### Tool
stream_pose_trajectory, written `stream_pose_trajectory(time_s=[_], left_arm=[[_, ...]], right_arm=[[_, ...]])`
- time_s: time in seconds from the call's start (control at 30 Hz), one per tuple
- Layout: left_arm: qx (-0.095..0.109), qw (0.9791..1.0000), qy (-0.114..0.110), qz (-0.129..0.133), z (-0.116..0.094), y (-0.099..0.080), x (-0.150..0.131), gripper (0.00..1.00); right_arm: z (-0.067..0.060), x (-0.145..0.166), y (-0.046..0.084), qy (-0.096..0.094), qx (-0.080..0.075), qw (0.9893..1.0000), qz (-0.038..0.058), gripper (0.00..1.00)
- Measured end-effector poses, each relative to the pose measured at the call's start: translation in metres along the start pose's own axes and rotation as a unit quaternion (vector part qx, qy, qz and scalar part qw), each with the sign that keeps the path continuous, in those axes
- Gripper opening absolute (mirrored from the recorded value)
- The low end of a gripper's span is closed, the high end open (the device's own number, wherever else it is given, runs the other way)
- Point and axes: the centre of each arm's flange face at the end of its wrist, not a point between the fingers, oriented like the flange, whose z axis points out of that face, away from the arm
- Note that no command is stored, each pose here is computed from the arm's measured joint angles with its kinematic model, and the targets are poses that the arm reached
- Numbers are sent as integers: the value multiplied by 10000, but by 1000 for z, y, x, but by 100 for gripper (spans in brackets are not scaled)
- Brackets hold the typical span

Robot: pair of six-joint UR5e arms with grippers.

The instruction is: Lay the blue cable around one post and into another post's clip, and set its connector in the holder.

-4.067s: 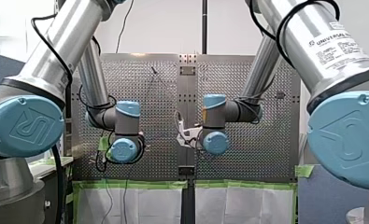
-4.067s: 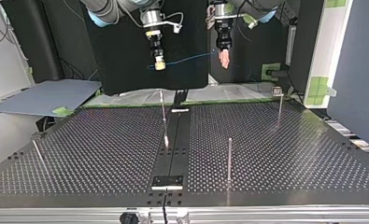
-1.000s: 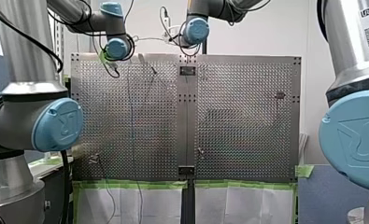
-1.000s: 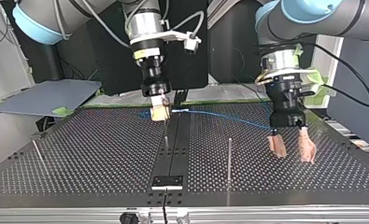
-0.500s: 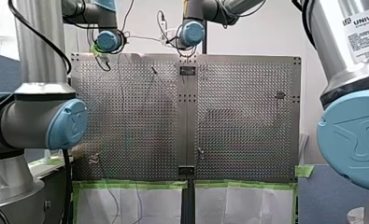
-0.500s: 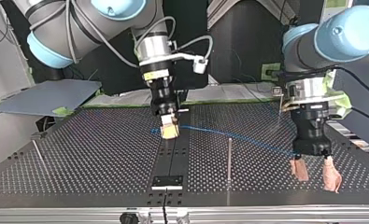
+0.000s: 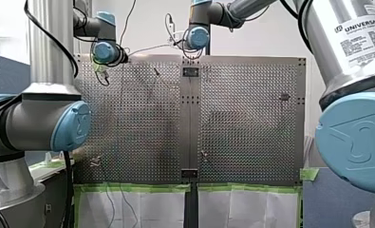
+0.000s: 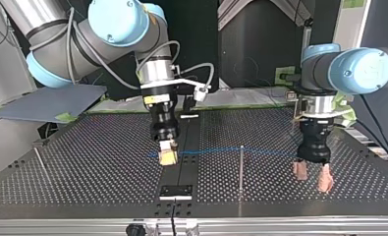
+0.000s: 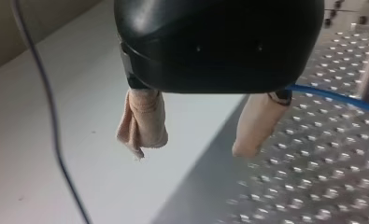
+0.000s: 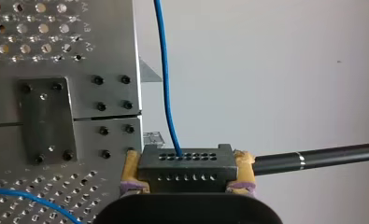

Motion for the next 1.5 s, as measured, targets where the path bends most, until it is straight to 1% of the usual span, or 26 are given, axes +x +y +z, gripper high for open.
stream_pose_trajectory(time_s=[0.13,0.23,0.33,0.43,0.53,0.63,0.73,0.83,0.9,0.93,1.03,1.13,1.17,1.23,1.27,1.33,1.37,1.5], left_arm=[[122,9998,182,-43,11,6,16,100],[211,9993,308,-75,18,11,27,100],[343,9987,334,-148,23,12,32,100],[471,9981,305,-254,26,12,33,100],[545,9973,331,-355,31,14,41,100],[537,9969,469,-325,35,20,56,100],[499,9966,595,-266,37,25,69,100],[467,9963,669,-253,38,28,77,100],[446,9961,722,-245,39,30,83,100],[434,9959,755,-232,39,31,86,100],[405,9957,809,-195,38,31,91,100],[394,9955,840,-187,37,30,94,100],[392,9954,854,-186,37,30,96,100],[386,9951,895,-188,37,30,101,100],[383,9949,917,-188,37,30,103,100],[373,9944,971,-192,37,30,110,100],[368,9941,997,-193,37,30,113,100],[371,9932,1086,-189,36,29,122,100]], right_arm=[[11,-12,1,-86,-8,10000,-48,0],[19,-17,3,-96,-17,9999,-49,0],[24,-19,8,-79,-56,9999,-42,0],[28,-22,15,-85,-109,9999,-41,0],[32,-26,24,-109,-177,9998,-24,0],[35,-30,34,-162,-258,9995,-6,0],[38,-33,43,-225,-326,9992,-18,0],[39,-40,51,-330,-392,9987,-34,0],[40,-48,56,-432,-446,9981,-27,0],[41,-52,59,-485,-477,9977,-20,0],[40,-68,69,-701,-614,9956,11,0],[36,-83,80,-938,-760,9927,39,0],[34,-89,86,-1003,-820,9916,65,0],[33,-96,96,-1051,-914,9902,117,0],[33,-101,103,-1066,-979,9893,163,0],[33,-108,115,-1065,-1067,9883,232,0],[33,-112,122,-1060,-1122,9876,281,0],[33,-127,145,-1036,-1269,9855,431,0]])
